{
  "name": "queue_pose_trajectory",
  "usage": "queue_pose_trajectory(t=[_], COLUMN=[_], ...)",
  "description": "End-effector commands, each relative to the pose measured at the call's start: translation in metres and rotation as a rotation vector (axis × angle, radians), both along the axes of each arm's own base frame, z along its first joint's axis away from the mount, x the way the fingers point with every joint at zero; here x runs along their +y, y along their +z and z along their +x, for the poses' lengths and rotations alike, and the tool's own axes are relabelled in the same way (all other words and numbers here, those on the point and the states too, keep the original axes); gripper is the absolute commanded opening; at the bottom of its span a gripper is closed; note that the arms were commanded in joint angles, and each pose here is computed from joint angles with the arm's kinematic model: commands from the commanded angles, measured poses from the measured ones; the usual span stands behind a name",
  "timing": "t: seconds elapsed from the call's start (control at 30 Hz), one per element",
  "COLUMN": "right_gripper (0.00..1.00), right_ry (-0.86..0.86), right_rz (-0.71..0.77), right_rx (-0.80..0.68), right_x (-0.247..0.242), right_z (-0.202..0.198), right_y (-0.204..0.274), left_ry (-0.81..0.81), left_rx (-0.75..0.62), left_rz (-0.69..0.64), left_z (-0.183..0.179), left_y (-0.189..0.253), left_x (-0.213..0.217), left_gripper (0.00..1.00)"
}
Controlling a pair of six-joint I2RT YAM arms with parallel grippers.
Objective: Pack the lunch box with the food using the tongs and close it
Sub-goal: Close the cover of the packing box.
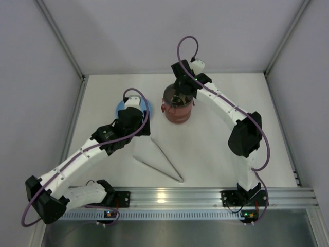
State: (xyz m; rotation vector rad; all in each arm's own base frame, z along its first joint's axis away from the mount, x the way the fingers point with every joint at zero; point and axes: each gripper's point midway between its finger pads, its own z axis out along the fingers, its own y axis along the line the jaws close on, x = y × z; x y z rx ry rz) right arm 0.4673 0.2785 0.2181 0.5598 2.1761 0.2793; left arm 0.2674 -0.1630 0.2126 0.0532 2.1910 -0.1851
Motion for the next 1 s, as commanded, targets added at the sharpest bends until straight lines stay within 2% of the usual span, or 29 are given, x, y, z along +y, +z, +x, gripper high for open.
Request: queue_pose_trajectory(t=[0.0, 0.13, 0.47, 0.97], right_gripper=[0.34, 0.34, 0.36, 0.38], right_ry=[0.006, 0.032, 0.078, 0.166], right_rz=[-0.069, -0.062, -0.055, -0.049], right_rx=[0.065, 0.081, 0.042, 0.025], right_x=[-0.012, -0.007, -0.014, -0.024], right_z=[-0.018, -0.018, -0.037, -0.074], right_y=[-0.012, -0.017, 0.005, 0.012], left_ry=[-0.003, -0.003, -0.001, -0.061], left_rx=[-0.036, -0.033, -0.011, 0.038], left_rz=[-0.044, -0.046, -0.096, -0.22], left_z=[0.005, 0.005, 0.014, 0.04], left_y=[0.018, 0.018, 0.015, 0.011], left_x=[-0.007, -0.008, -0.025, -0.08], left_gripper=[0.76, 0.77, 0.77, 0.77])
